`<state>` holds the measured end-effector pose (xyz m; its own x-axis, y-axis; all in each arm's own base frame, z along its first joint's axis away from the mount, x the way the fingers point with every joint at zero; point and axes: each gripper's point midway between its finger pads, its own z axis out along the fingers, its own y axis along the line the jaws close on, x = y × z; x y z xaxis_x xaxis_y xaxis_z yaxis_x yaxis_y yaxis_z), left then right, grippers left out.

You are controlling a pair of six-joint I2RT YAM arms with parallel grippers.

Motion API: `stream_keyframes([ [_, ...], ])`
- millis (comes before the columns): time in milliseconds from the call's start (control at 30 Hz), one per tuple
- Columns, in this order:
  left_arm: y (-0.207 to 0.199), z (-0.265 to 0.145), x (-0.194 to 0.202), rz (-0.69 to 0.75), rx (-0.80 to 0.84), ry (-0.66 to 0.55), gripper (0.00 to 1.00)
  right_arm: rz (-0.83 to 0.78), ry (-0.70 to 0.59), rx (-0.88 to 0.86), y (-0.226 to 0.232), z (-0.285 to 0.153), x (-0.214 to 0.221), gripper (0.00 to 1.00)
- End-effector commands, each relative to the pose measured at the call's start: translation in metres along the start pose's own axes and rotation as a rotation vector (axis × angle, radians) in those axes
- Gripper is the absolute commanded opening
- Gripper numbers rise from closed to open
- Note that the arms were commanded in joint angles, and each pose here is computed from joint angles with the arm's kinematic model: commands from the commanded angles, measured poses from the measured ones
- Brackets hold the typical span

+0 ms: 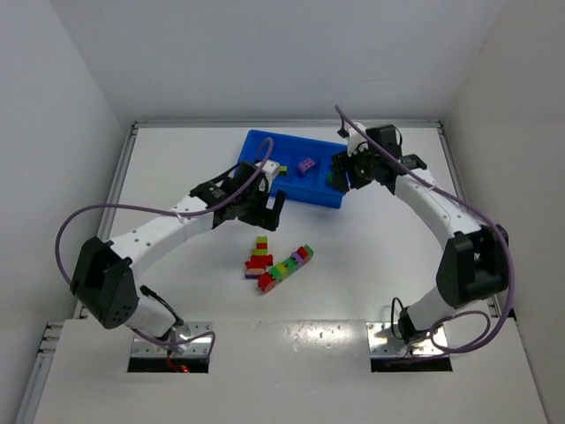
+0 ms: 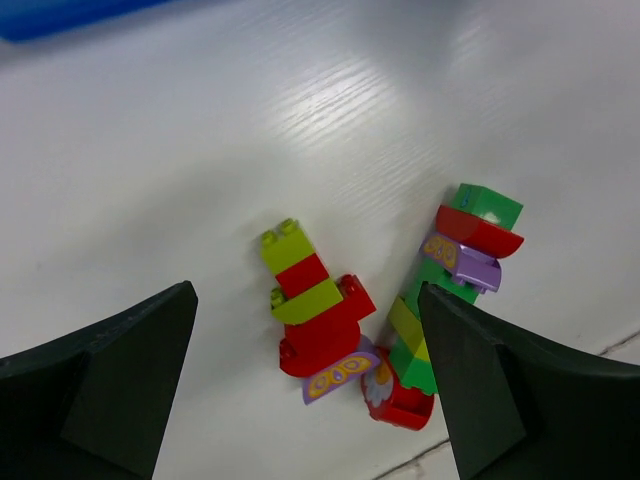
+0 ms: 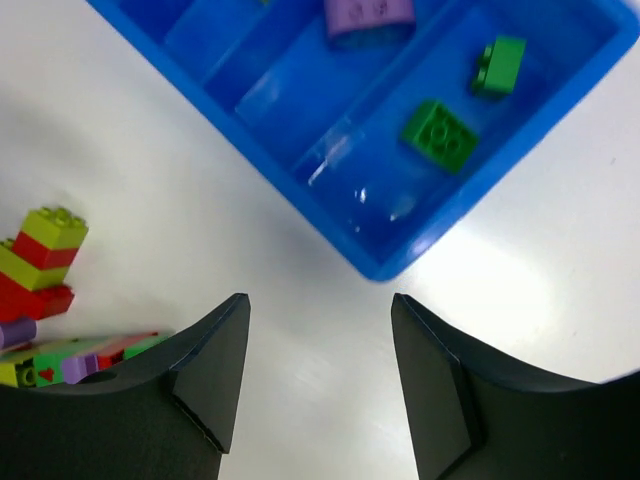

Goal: Sort the legos into containers by color

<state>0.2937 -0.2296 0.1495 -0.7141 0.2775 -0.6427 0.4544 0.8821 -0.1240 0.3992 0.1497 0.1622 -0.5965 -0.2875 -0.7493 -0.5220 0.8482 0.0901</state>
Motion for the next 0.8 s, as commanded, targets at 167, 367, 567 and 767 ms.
stream_keyframes([
  [167, 0.017, -0.002, 0.044, -0.325, -0.161, 0.054, 0.99, 0.060, -0.050, 0.076, -0.003, -0.027, 0.005, 0.56],
  [367, 0.013, 0.020, 0.065, -0.338, -0.171, 0.147, 0.99, 0.060, -0.078, 0.126, -0.010, -0.040, 0.006, 0.52],
  [567, -0.001, 0.043, 0.071, -0.375, -0.138, 0.202, 0.84, 0.075, -0.067, 0.140, -0.015, -0.043, 0.016, 0.52],
  [767, -0.003, 0.059, 0.075, -0.406, -0.146, 0.234, 0.74, 0.075, -0.092, 0.132, -0.013, -0.053, 0.015, 0.52],
])
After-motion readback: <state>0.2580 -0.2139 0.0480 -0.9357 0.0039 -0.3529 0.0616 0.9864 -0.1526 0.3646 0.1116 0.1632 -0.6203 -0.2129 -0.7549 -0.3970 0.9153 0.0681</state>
